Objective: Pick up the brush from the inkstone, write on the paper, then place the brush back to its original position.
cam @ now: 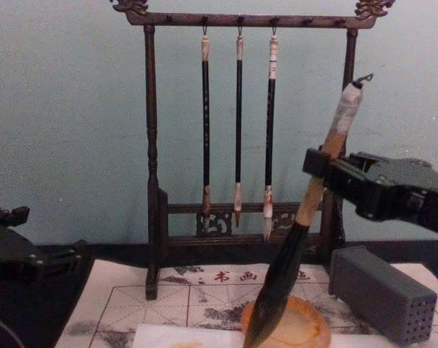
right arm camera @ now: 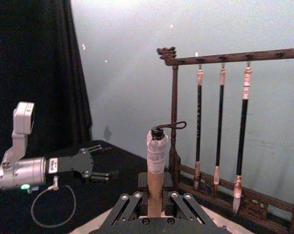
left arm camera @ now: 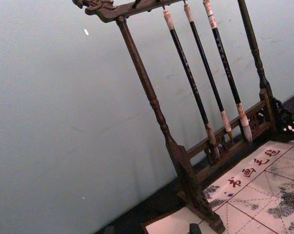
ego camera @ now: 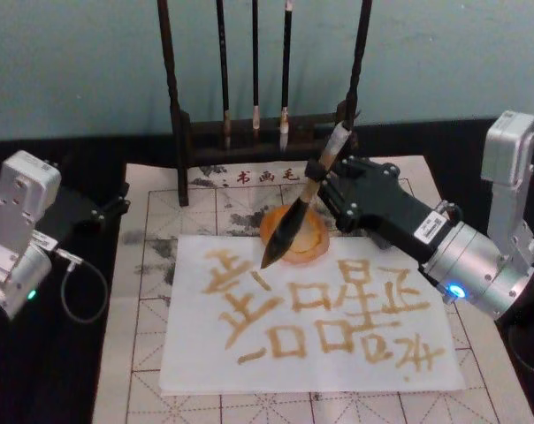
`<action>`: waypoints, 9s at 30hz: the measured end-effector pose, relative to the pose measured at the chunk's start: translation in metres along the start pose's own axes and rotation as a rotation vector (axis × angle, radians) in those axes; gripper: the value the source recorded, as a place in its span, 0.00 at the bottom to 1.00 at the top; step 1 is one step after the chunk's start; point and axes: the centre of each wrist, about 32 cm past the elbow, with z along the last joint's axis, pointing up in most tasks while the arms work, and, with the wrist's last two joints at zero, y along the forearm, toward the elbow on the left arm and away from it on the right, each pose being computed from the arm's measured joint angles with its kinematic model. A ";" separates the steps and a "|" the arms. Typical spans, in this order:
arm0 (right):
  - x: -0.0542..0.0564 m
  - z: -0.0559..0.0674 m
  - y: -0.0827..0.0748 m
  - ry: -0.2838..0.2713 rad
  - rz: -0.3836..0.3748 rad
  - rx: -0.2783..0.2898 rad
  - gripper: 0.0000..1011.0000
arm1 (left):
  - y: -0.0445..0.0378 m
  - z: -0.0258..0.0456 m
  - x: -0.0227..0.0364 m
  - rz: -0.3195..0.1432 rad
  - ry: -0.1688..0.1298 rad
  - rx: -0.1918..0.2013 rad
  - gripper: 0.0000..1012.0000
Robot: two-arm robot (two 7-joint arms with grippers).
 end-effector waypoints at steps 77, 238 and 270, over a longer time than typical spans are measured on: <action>-0.012 -0.021 0.012 -0.044 0.047 -0.057 0.19 | 0.0000 0.0000 0.0000 0.000 0.000 0.000 0.99; 0.060 -0.004 0.046 0.793 -0.630 -0.102 0.19 | 0.0000 0.0000 0.0000 0.000 0.000 0.000 0.99; 0.062 -0.008 0.045 0.824 -0.641 -0.103 0.19 | 0.0000 0.0000 0.0000 0.000 0.000 0.000 0.99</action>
